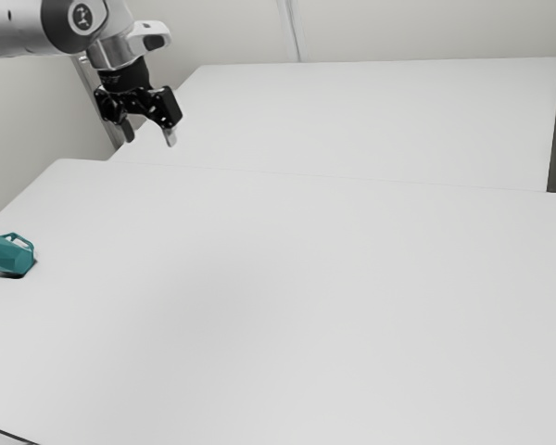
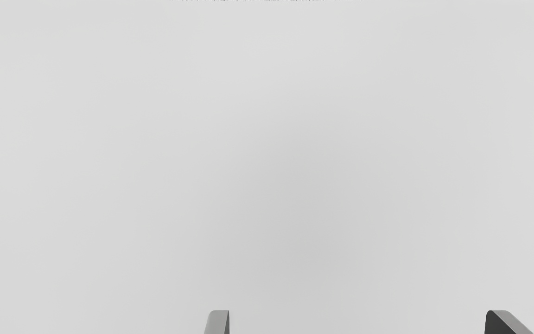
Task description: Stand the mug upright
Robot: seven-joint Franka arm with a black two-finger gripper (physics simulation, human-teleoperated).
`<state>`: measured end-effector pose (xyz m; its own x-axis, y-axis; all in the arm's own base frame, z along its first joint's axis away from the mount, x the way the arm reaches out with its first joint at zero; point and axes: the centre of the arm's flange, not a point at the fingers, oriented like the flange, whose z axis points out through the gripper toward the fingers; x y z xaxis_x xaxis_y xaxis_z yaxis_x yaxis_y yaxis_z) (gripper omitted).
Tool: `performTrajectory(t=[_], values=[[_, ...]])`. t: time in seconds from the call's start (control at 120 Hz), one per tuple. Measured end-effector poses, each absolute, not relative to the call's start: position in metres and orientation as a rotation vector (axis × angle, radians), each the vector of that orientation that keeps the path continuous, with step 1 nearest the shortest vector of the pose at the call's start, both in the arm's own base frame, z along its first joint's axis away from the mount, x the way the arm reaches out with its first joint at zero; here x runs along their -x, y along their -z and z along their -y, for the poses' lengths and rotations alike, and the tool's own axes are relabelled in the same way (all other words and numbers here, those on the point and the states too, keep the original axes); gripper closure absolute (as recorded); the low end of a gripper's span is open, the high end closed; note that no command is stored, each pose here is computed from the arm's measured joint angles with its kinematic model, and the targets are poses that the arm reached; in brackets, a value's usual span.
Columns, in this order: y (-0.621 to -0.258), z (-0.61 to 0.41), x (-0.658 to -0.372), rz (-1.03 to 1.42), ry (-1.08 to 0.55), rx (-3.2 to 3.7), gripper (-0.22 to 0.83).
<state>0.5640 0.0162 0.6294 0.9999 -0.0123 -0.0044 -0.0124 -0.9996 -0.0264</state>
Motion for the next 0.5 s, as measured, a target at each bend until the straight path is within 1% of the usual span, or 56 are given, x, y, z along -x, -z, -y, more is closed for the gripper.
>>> performTrajectory(t=[0.183,0.342,0.4,0.5], values=[[-0.624,-0.05,-0.567,0.071,-0.001,3.111,0.0],[-0.623,-0.052,-0.564,0.078,0.015,3.109,0.0],[-0.617,-0.047,-0.554,0.072,-0.007,3.119,0.0],[-0.595,-0.039,-0.547,0.058,-0.063,3.142,0.0]])
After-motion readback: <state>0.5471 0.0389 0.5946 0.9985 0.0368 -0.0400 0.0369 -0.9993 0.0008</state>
